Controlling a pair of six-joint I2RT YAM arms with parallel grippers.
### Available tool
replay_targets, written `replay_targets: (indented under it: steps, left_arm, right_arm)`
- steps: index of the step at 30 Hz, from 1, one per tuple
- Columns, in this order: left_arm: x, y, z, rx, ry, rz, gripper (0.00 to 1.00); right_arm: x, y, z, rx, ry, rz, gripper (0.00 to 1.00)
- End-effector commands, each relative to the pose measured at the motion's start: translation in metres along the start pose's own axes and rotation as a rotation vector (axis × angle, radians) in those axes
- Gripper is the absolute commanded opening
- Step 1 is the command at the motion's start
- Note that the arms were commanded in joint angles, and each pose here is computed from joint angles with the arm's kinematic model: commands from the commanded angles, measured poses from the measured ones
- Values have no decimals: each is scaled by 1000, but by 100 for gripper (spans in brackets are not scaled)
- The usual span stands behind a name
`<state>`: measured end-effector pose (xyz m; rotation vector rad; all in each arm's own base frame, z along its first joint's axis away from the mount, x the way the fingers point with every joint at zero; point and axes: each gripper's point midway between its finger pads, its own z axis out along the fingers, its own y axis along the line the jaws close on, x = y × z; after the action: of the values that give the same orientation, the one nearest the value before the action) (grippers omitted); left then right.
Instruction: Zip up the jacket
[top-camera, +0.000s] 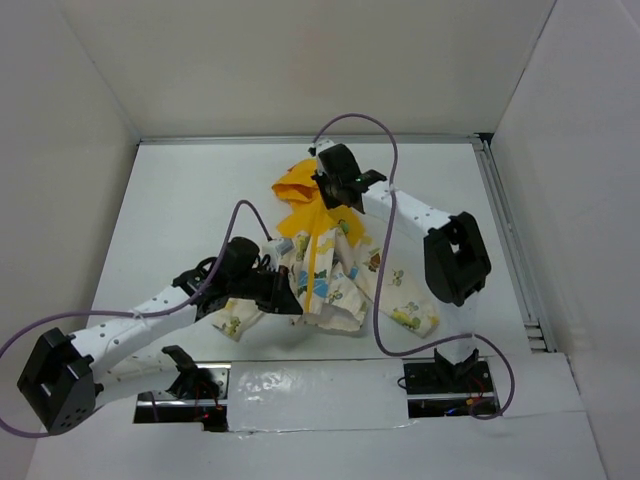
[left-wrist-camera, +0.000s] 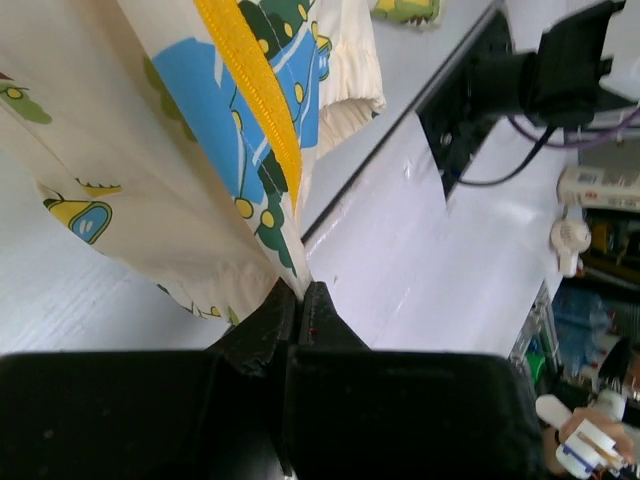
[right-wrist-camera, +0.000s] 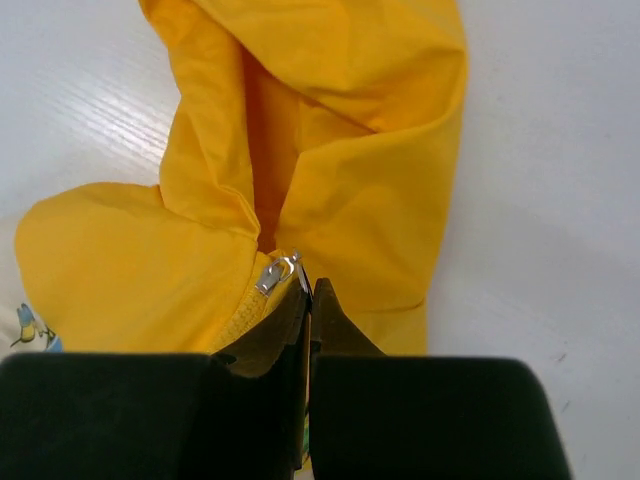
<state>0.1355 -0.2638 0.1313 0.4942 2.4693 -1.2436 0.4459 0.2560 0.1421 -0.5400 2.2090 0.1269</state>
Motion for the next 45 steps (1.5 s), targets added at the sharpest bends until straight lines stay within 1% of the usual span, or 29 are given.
replay_targets:
  steps: [1,5,8,11,13,14,15,16,17,19,20,21,23,24,25,26,27,28,29,31,32,34,35,38,39,41,43,44,45]
  left_arm:
    - [62,-19,-15,95,236,-137,0]
    - [80,-9,-13,71,284,-196,0]
    - [91,-5,-8,67,330,-231,0]
    - [95,-2,-7,49,349,-248,0]
    - [98,0,-7,40,357,-258,0]
    - [101,2,-7,34,361,-261,0]
    - [102,4,-6,26,361,-263,0]
    - [102,6,-5,18,363,-267,0]
    - [104,7,-5,13,370,-273,0]
    - [103,9,-2,4,382,-283,0]
    - [102,10,-1,-9,384,-287,0]
    - [97,9,1,-19,388,-283,0]
    - [91,8,2,-33,381,-272,23]
    - [86,4,1,-30,373,-263,43]
    - [83,3,0,-31,363,-253,85]
    - [76,2,-1,-39,337,-235,99]
    - [73,-3,-4,-31,319,-223,99]
    - [70,-4,-6,-34,306,-215,99]
    - [64,-4,-7,-52,278,-201,99]
    - [57,-6,-13,-75,242,-200,99]
    - [47,-4,-16,-108,190,-193,99]
    - [37,0,-20,-153,143,-205,99]
    - [22,3,-24,-177,85,-214,99]
    - [-9,16,-32,-240,-12,-262,99]
    - [-20,25,-34,-267,-51,-279,99]
    - [-49,46,-36,-324,-115,-323,99]
    - [-84,62,-35,-349,-162,-303,99]
    - [-95,67,-33,-356,-169,-295,99]
    - [-118,64,-33,-347,-200,-263,99]
  right_arm:
    - [-86,-84,4,275,-238,121,0]
    - [-117,-125,33,306,-266,208,0]
    - [-127,-164,51,366,-284,270,0]
    - [-134,-183,60,426,-301,272,0]
    - [-125,-188,61,432,-260,237,0]
    - [-120,-178,64,351,-237,187,0]
    - [-121,-176,62,307,-257,179,0]
    - [-131,-164,42,220,-283,139,0]
    - [-103,-149,49,126,-216,47,0]
    - [-91,-122,35,-45,-189,-4,0]
    - [-90,-119,29,-56,-187,3,5]
    - [-89,-117,25,-59,-195,7,25]
    - [-84,-115,7,-58,-212,26,46]
    - [-88,-115,0,-51,-244,53,57]
    - [-81,-113,-13,-52,-248,65,65]
    - [-81,-114,-20,-42,-262,83,72]
    - [-78,-113,-34,-35,-276,111,76]
    - [-74,-120,-41,3,-277,139,87]
    - [-72,-125,-46,34,-278,180,88]
    - [-51,-138,-61,123,-238,312,88]
    - [-35,-141,-65,144,-195,360,89]
    - [-7,-136,-78,160,-150,459,90]
    - [20,-134,-86,199,-100,521,91]
    - [59,-126,-104,224,-43,610,92]
    - [90,-119,-102,232,15,634,92]
    - [119,-105,-106,209,61,679,92]
    - [138,-96,-108,198,111,685,92]
    - [159,-88,-109,202,166,672,92]
    - [166,-83,-109,195,181,665,92]
